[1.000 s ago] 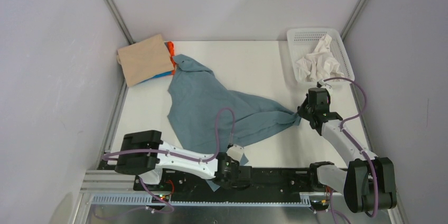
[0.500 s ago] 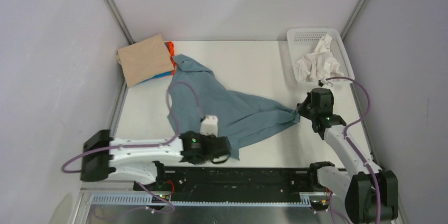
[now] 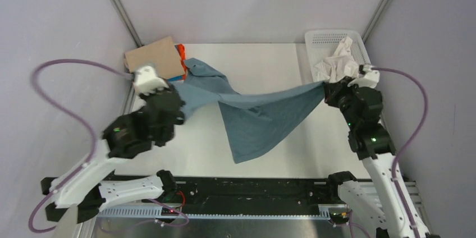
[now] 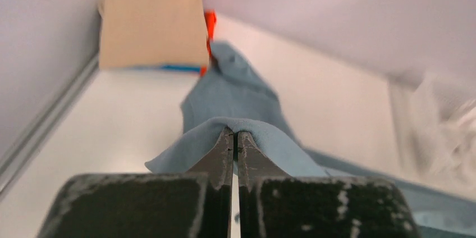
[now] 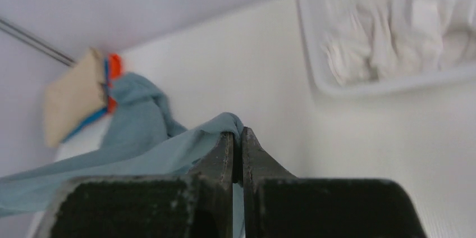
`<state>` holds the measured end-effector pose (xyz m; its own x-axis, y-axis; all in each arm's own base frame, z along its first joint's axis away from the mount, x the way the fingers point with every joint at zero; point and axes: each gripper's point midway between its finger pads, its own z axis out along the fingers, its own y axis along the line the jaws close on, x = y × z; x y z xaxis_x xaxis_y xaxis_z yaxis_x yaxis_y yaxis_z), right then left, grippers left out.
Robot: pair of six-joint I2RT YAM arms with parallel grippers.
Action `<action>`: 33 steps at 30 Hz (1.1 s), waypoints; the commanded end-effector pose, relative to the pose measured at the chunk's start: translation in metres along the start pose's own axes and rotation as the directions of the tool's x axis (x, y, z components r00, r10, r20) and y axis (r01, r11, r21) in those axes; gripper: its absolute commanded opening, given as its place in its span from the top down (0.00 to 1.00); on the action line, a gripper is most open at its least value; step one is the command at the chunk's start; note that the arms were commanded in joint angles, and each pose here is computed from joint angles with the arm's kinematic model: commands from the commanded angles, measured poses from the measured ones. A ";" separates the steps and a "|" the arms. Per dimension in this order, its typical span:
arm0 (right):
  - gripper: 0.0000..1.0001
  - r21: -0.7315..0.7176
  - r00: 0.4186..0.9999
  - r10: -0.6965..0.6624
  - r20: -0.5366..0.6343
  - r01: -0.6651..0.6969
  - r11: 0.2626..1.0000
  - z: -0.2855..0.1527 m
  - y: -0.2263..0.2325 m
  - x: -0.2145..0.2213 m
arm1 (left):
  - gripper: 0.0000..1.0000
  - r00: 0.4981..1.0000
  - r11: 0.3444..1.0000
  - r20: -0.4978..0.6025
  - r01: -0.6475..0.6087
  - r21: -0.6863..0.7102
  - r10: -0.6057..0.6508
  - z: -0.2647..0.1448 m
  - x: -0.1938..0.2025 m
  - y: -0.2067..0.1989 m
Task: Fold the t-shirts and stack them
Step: Flatten out the tshirt
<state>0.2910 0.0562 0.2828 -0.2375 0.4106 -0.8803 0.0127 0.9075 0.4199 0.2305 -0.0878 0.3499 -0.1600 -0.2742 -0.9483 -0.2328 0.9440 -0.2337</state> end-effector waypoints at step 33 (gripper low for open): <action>1.00 -0.135 0.905 -0.057 0.422 0.125 0.983 -0.130 0.088 -0.216 | 1.00 0.872 0.890 0.437 -0.364 0.275 0.221 -0.015 -0.259 -0.086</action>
<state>0.1321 0.0462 0.5967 0.3302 0.4121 -0.8492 -0.3585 0.8870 0.2910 0.1659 -0.0739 0.6765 0.3736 -0.2093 -0.9037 0.4011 0.9149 -0.0460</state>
